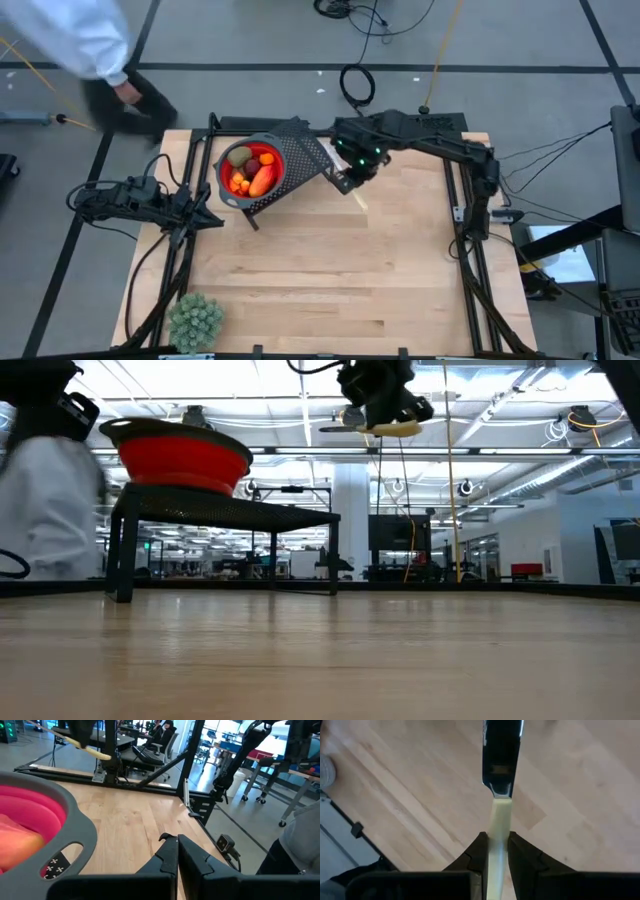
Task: Pick & Place Fruit
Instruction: Put the knife on the shelf
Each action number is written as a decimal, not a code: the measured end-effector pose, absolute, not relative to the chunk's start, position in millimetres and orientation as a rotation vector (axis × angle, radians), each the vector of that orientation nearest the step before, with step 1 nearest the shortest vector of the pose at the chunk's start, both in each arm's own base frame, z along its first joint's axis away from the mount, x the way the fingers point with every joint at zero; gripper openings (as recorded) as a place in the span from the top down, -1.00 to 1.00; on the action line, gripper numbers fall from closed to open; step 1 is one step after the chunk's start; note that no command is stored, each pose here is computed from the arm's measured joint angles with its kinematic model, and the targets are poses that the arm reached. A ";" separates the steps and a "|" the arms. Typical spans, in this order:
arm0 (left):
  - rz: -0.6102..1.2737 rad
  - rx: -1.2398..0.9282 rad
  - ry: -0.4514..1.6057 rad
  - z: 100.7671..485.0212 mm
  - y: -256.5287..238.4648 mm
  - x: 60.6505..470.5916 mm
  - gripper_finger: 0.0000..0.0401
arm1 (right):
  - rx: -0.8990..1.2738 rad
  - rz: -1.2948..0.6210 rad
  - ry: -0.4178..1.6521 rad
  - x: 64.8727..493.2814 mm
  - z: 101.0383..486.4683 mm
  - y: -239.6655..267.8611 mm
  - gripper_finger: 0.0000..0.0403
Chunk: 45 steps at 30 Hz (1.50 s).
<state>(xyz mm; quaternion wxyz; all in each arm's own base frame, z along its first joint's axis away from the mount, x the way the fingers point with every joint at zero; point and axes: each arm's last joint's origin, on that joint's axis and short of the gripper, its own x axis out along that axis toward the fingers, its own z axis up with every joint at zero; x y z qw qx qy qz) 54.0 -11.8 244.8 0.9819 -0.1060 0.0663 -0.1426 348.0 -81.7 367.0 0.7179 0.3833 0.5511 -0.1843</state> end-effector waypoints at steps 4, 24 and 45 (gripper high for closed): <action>-0.287 -0.213 0.134 244.7 -11.8 54.0 0.96 | 0.825 -0.403 1.204 357.9 369.6 -97.3 0.79; -0.238 -0.232 0.083 249.3 -10.4 54.7 0.96 | 0.741 -0.364 0.994 373.9 375.2 -140.1 0.79; -0.216 -0.377 0.022 266.3 -14.2 91.7 0.96 | 0.456 -0.501 0.717 404.5 390.8 -117.8 0.78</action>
